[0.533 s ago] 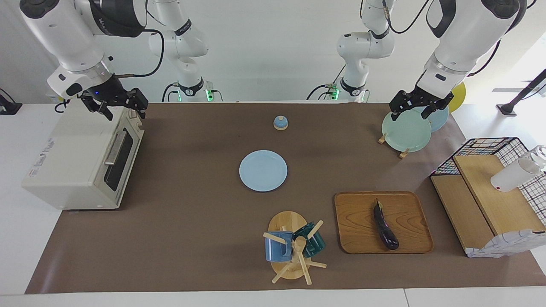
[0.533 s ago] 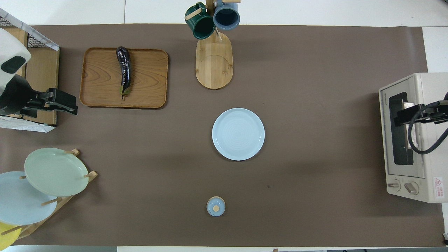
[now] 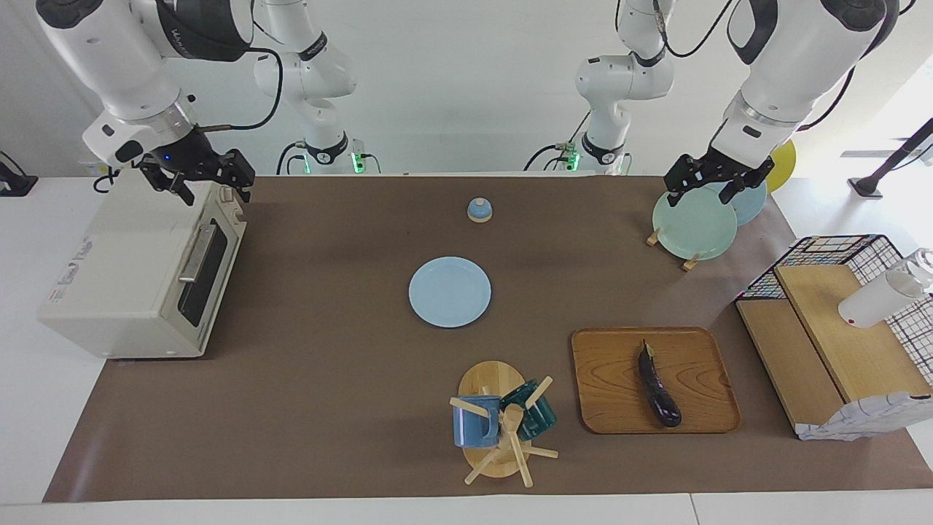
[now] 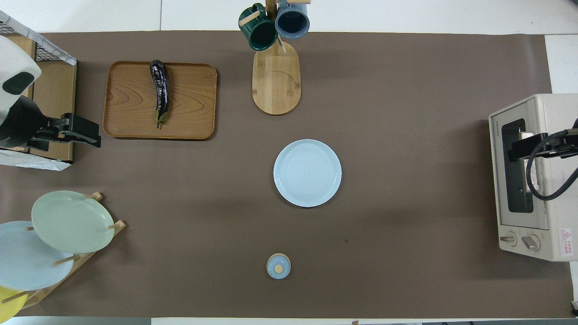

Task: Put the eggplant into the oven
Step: 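Reach the left gripper down to the eggplant on the wooden tray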

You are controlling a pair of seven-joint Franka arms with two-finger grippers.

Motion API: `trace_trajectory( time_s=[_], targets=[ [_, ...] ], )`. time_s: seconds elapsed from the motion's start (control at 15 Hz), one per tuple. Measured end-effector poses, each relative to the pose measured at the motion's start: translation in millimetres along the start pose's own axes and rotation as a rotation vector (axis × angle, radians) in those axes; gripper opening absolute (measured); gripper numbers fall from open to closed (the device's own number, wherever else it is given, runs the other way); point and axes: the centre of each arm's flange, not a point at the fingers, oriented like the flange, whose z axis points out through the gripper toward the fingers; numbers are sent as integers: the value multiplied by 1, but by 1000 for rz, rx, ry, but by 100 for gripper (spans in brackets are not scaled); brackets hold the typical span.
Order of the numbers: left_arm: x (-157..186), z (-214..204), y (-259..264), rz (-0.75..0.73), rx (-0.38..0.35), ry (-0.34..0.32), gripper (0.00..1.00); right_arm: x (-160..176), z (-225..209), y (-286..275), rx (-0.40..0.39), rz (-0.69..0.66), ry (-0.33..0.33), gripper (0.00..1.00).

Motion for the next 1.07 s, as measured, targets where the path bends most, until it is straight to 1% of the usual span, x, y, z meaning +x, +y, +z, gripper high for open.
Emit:
trace_trajectory(
  time_s=[0.07,0.13,0.27,0.33,0.4,0.47,0.6,0.67,0.8,1.07],
  targets=[
    [0,0,0,-1,0,0,100,0,-1,2,0,3,2,93],
    [0,0,-1,-2,0,1,100,-1,-1,3,0,4,3,79],
    [3,2,0,-3,-2,18,100,0,2,4,0,4,3,57],
    [5,5,0,-4,-4,33,100,2,7,7,-1,4,16,47],
    [7,10,0,-3,-5,44,100,3,15,11,-2,7,30,37],
    [8,15,1,-3,-6,47,100,3,27,15,-3,12,41,26],
    [14,27,2,-2,-10,58,100,2,51,23,-23,19,45,6],
    [20,37,3,-2,-12,63,100,1,62,27,-46,18,35,1],
    [45,71,5,-3,-16,61,100,0,84,35,-78,27,26,1],
    [111,176,7,5,-31,69,100,-2,106,49,-150,22,5,1]
  ],
)
